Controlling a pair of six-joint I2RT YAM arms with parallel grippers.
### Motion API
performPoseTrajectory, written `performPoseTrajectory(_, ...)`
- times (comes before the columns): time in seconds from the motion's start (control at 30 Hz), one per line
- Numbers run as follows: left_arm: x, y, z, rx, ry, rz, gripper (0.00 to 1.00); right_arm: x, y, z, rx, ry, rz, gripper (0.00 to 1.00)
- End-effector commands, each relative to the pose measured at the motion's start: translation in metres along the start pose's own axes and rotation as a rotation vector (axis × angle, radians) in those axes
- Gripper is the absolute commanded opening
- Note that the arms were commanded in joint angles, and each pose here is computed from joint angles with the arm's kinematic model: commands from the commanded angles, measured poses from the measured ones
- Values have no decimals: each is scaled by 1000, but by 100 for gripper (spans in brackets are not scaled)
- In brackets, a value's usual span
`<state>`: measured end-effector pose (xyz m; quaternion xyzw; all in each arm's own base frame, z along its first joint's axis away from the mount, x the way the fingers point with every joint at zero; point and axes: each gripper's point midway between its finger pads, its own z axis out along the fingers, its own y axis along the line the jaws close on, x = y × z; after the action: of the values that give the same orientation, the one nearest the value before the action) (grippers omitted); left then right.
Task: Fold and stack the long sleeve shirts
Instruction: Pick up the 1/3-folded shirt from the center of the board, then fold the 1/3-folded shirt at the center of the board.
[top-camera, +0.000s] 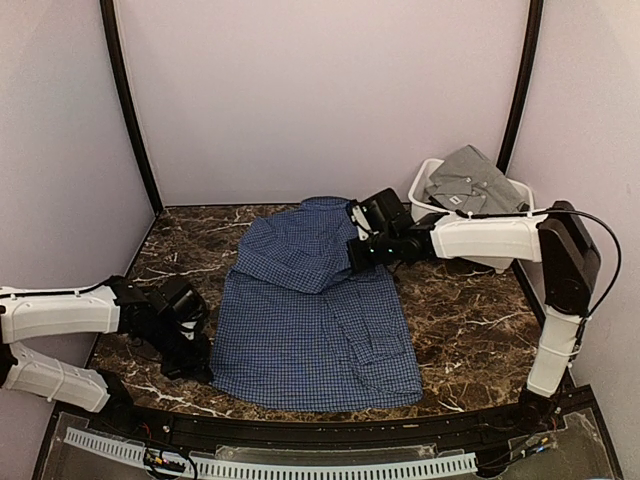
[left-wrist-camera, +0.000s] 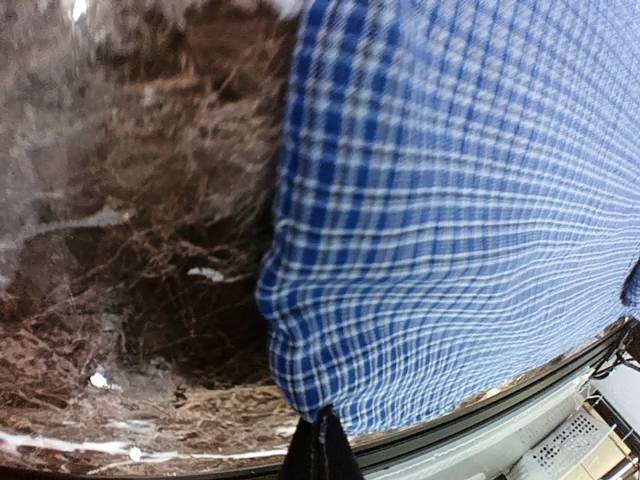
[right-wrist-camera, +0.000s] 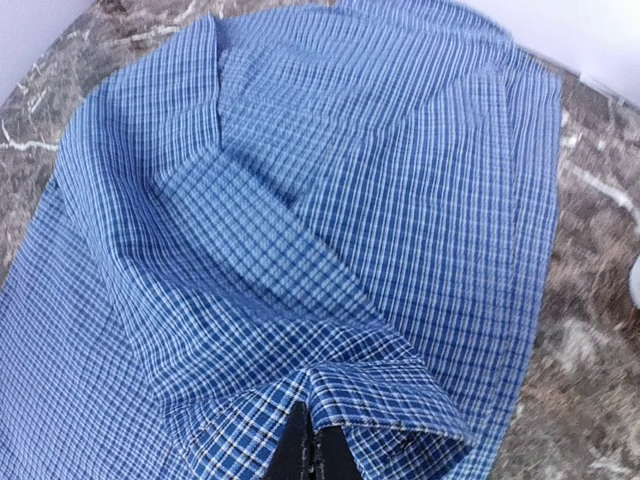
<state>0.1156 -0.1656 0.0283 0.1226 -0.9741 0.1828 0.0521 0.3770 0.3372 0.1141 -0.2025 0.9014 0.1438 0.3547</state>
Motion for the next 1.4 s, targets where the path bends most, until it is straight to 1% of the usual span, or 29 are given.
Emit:
performPoseTrajectory(0.0, -20, -8, -31, -63, -119, 60, 0, -91, 1, -43, 67, -222, -71, 0)
performPoseTrajectory(0.07, -26, -14, -40, -71, -148, 87, 0, -124, 0, -59, 104, -293, -106, 0)
performPoseTrajectory(0.13, -29, -20, -45, -74, -148, 120, 0, -159, 1, -77, 129, -372, -139, 0)
performPoseTrajectory(0.27, -29, -38, -46, -53, -104, 220, 0, -221, 2, -119, 186, -536, -200, 0)
performPoseTrajectory(0.3, -28, -43, -45, -51, -96, 264, 0, -235, 1, -131, 200, -579, -204, 0)
performPoseTrajectory(0.4, -26, -65, -45, -46, -59, 376, 0, -257, -8, -154, 247, -658, -207, 0)
performPoseTrajectory(0.43, -24, -78, -49, -30, -62, 420, 0, -260, -13, -158, 262, -667, -203, 0)
performPoseTrajectory(0.57, -19, -109, -47, -14, -31, 537, 0, -260, -39, -162, 308, -664, -180, 0)
performPoseTrajectory(0.8, -1, -181, -46, 130, 35, 743, 0, -250, -80, -159, 325, -631, -112, 0)
performPoseTrajectory(0.87, 6, -193, -41, 161, 70, 788, 0, -248, -85, -160, 331, -625, -107, 0)
performPoseTrajectory(1.0, 24, -206, -27, 208, 165, 848, 0, -244, -93, -167, 363, -628, -96, 0)
performPoseTrajectory(1.03, 25, -208, -25, 218, 173, 859, 0, -243, -96, -170, 371, -629, -90, 0)
performPoseTrajectory(1.2, 41, -208, -10, 240, 261, 892, 1, -238, -107, -181, 417, -625, -66, 0)
performPoseTrajectory(1.37, 50, -210, -2, 259, 304, 914, 2, -232, -105, -182, 394, -626, -72, 0)
